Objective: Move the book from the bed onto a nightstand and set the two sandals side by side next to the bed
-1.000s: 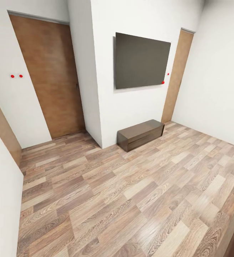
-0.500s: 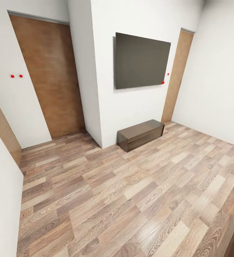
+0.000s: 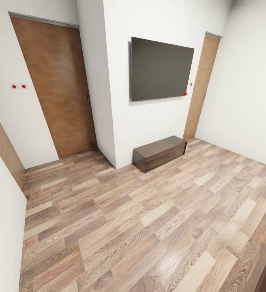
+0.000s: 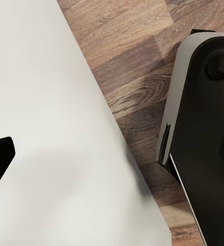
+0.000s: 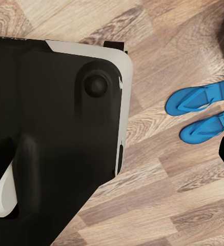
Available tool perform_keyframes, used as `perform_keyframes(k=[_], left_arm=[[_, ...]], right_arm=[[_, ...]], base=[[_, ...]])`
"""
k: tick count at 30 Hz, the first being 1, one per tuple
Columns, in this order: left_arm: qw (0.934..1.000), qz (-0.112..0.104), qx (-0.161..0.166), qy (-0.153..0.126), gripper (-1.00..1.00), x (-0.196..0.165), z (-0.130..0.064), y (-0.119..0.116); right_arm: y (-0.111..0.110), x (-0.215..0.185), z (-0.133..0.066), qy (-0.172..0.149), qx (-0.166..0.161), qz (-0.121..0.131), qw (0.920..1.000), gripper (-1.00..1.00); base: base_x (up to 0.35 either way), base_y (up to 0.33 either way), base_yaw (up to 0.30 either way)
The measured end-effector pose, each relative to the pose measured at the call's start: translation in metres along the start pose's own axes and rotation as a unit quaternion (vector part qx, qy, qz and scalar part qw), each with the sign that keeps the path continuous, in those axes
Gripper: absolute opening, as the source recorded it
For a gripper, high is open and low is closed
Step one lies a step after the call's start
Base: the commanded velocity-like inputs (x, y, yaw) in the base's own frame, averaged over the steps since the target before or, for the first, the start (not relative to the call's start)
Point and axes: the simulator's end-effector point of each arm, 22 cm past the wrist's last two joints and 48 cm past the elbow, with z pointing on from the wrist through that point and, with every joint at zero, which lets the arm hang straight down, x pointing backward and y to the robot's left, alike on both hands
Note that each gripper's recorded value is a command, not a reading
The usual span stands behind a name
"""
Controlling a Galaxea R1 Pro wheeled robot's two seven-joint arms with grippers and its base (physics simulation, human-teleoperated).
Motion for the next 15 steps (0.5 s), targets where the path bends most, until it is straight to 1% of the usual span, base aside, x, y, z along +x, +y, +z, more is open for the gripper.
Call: perform_keyframes(k=[15], left_arm=[[1.0, 0.0, 0.0, 0.0, 1.0, -0.0001, 0.0, 0.0]], right_arm=[[0.0, -0.0001, 0.0, 0.0, 0.0, 0.0, 1.0, 1.0]], base=[[0.006, 0.0, 0.0]])
